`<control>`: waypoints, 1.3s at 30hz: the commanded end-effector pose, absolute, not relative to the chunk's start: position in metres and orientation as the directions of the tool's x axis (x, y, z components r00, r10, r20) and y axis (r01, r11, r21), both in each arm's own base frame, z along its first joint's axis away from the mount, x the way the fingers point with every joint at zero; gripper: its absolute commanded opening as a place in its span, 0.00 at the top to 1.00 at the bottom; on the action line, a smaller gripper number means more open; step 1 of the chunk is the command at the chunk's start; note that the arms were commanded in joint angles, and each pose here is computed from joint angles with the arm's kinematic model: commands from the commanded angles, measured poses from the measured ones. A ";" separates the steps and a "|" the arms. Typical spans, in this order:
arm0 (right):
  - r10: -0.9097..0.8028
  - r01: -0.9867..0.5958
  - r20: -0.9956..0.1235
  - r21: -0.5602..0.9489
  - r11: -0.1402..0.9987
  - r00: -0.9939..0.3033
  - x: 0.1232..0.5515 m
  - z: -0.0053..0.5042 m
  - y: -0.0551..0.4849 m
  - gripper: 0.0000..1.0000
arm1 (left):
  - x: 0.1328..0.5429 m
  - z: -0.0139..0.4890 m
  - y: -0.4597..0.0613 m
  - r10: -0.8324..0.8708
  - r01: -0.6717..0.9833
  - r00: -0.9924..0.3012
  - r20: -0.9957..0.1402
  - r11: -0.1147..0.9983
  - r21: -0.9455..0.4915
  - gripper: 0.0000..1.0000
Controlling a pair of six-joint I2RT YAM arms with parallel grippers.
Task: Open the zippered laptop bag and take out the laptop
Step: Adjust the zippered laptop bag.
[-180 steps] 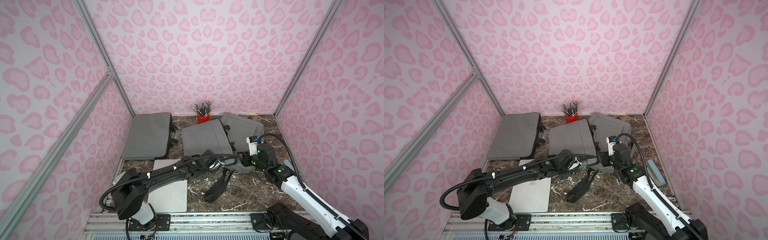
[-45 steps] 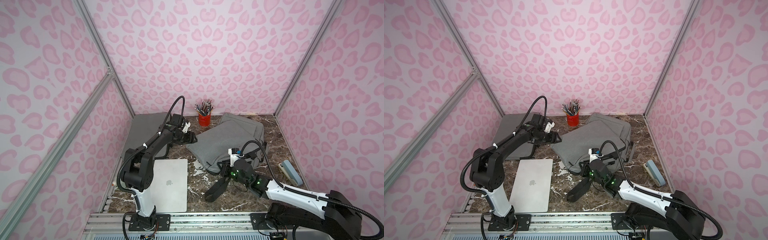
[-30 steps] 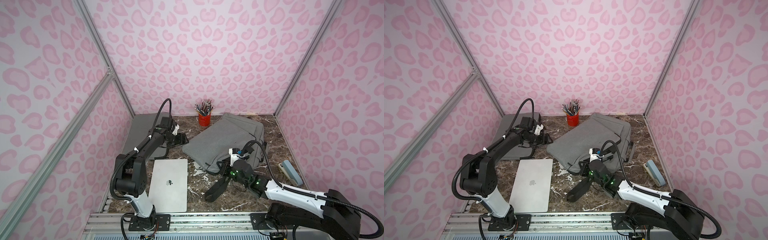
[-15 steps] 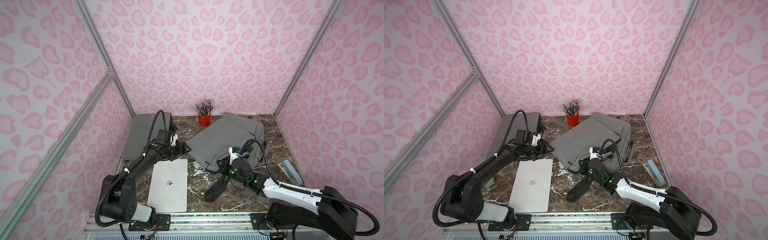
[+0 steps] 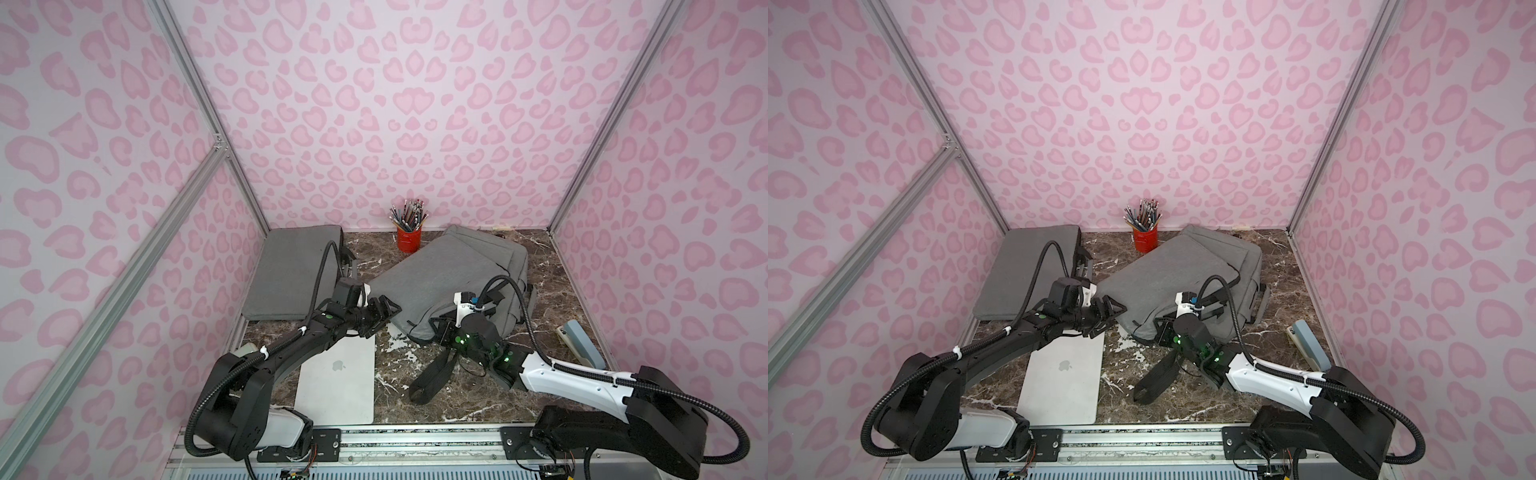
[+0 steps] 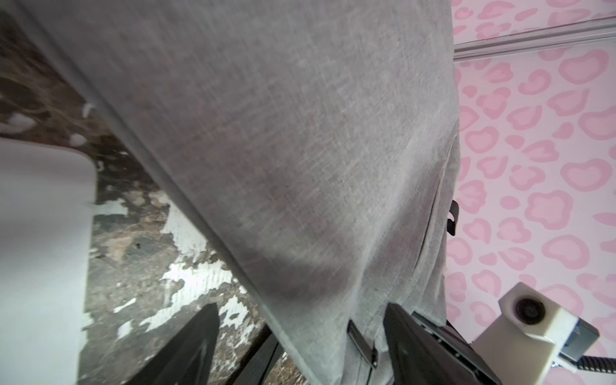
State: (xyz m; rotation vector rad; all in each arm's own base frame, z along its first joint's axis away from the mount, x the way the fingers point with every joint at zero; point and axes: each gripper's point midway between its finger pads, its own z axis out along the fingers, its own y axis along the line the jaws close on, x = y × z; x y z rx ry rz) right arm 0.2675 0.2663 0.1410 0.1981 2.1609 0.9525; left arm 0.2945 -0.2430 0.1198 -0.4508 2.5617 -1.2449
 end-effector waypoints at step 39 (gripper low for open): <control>-0.007 -0.352 -0.538 0.543 0.762 -0.843 0.188 0.154 0.277 0.37 | 0.310 0.155 -0.268 -0.351 -0.057 -0.913 -0.208 0.615 -0.787 0.96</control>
